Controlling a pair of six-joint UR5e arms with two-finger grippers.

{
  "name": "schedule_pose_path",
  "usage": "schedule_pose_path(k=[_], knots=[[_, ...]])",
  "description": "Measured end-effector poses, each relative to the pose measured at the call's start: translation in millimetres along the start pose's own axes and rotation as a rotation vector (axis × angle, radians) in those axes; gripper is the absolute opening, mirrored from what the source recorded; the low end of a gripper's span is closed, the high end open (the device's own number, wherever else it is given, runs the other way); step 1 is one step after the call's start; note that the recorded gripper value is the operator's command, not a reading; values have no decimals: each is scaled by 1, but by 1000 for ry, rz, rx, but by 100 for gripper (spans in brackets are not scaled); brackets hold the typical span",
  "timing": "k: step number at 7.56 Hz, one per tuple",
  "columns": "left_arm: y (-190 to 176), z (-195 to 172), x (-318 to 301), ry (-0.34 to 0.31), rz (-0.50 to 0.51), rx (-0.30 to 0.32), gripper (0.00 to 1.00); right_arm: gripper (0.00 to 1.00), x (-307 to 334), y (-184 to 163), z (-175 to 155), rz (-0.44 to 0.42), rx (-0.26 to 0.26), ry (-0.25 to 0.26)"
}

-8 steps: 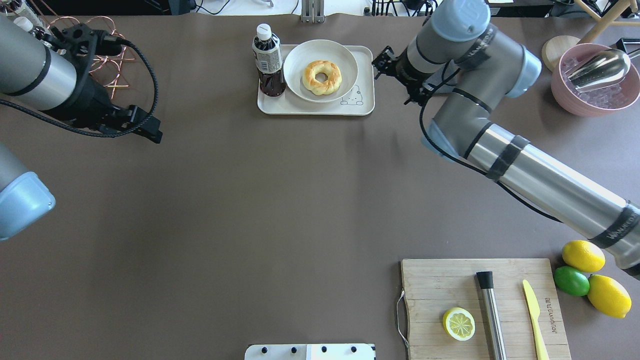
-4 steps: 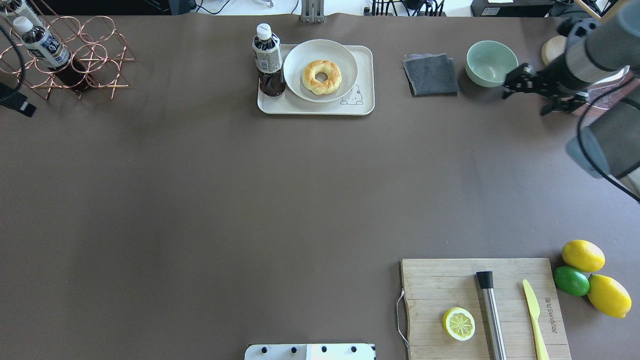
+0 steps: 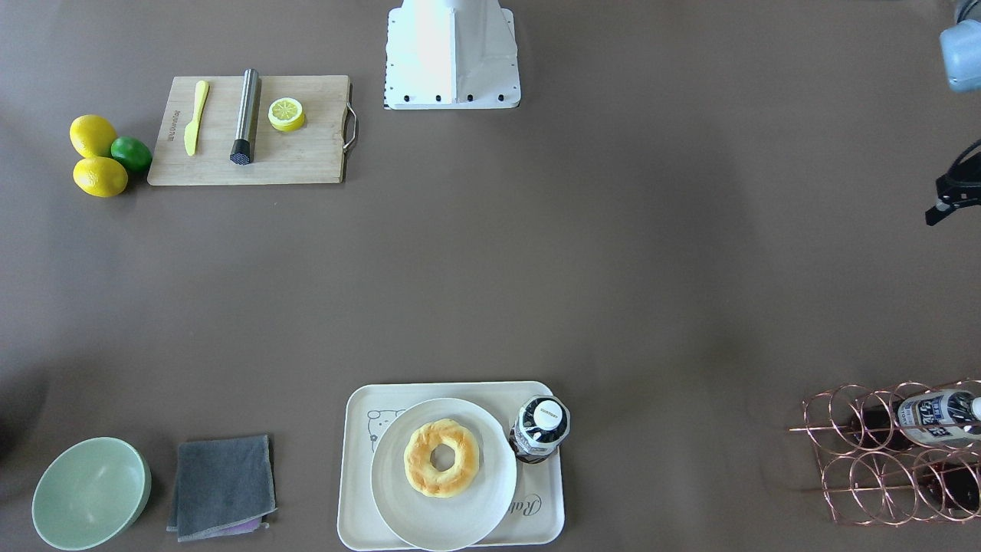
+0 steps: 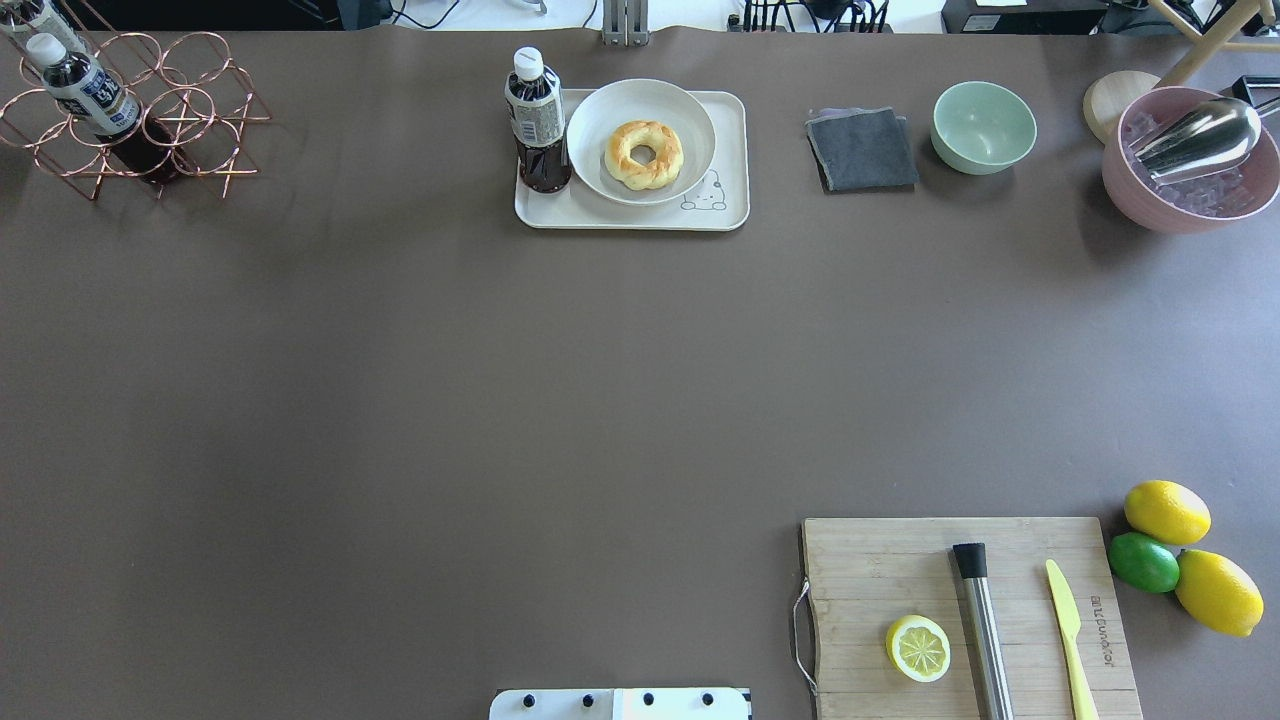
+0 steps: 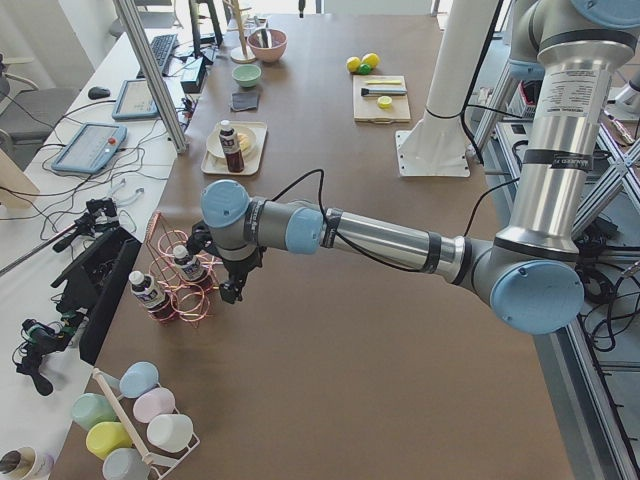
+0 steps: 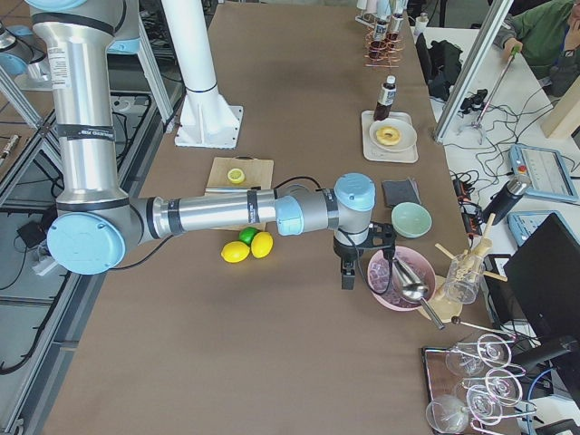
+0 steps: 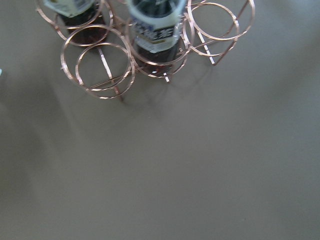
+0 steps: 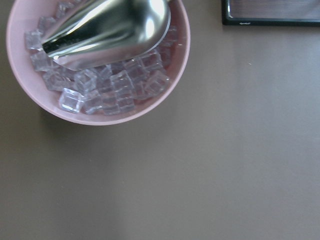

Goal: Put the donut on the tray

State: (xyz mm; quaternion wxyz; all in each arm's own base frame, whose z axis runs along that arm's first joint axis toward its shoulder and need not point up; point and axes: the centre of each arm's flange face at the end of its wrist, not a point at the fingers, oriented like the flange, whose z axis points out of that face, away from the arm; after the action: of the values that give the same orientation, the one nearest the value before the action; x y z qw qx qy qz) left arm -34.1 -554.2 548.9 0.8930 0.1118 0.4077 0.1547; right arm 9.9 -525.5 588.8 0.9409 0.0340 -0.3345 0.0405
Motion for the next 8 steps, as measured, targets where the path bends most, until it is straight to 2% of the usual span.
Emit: schedule_pose_path(k=[1,3,5,8], knots=[[17,1,-33,-1,-28,-13,98,100,43,9,-13,-44,-30,16],[49,17,-71,-19,-85,-59,98,100,97,35,-27,-45,-44,20],[59,20,-83,-65,-96,-83,98,100,111,43,-29,-38,-43,23],[74,31,-95,-74,-148,-114,98,100,117,50,-24,-30,-51,23]])
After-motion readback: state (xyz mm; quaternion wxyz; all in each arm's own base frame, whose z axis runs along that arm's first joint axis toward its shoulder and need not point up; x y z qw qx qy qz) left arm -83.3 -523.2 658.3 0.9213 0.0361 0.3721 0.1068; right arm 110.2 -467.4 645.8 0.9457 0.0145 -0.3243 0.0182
